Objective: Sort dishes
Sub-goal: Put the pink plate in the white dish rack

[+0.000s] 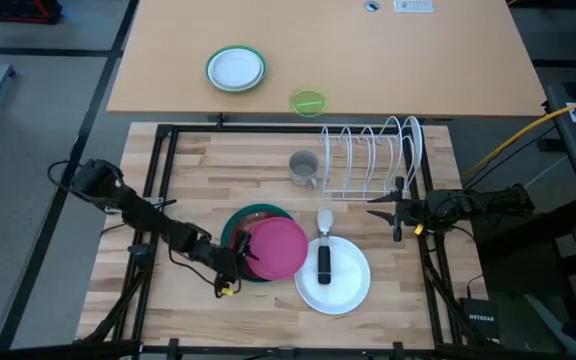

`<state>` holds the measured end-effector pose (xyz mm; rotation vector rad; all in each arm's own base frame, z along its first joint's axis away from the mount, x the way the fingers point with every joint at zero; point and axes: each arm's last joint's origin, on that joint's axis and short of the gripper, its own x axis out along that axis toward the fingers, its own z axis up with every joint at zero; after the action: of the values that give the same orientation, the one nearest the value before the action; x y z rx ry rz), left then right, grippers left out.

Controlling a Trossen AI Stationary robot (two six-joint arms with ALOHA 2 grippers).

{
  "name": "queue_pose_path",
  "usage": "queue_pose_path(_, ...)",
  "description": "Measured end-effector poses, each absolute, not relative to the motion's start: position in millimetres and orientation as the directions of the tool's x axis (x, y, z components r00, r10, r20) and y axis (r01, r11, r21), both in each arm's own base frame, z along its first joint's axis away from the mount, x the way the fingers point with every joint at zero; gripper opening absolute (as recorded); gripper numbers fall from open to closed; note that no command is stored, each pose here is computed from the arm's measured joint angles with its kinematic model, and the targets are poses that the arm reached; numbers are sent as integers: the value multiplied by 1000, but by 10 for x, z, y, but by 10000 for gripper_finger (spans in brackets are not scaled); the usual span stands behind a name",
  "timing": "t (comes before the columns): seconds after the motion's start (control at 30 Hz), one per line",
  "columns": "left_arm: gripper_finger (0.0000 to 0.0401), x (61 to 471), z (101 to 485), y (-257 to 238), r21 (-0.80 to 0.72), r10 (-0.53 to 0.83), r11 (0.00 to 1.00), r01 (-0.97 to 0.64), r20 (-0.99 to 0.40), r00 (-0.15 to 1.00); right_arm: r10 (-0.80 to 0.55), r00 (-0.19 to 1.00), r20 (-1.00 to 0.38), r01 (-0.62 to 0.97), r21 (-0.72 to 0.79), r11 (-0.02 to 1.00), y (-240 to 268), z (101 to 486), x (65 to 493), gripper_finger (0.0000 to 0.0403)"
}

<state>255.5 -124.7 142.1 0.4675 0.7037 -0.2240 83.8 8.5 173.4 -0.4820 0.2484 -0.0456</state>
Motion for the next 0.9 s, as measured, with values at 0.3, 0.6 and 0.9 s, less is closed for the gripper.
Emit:
queue_pose_path(0.3, 192, 2581, 1329, -1254, 377, -21, 848, 373, -679, 734, -102, 969, -226, -15, -464, 886, 85, 1734, 838, 131)
queue_pose_path(0.6, 33, 2590, 1331, -1259, 370, -29, 853, 369, -671, 741, -102, 969, -226, -15, -464, 886, 85, 1734, 838, 131)
queue_pose_path(0.9, 5, 2758, 1556, -1327, 270, 10, 945, 184, -589, 808, -100, 973, -208, -7, -461, 888, 86, 1752, 842, 131)
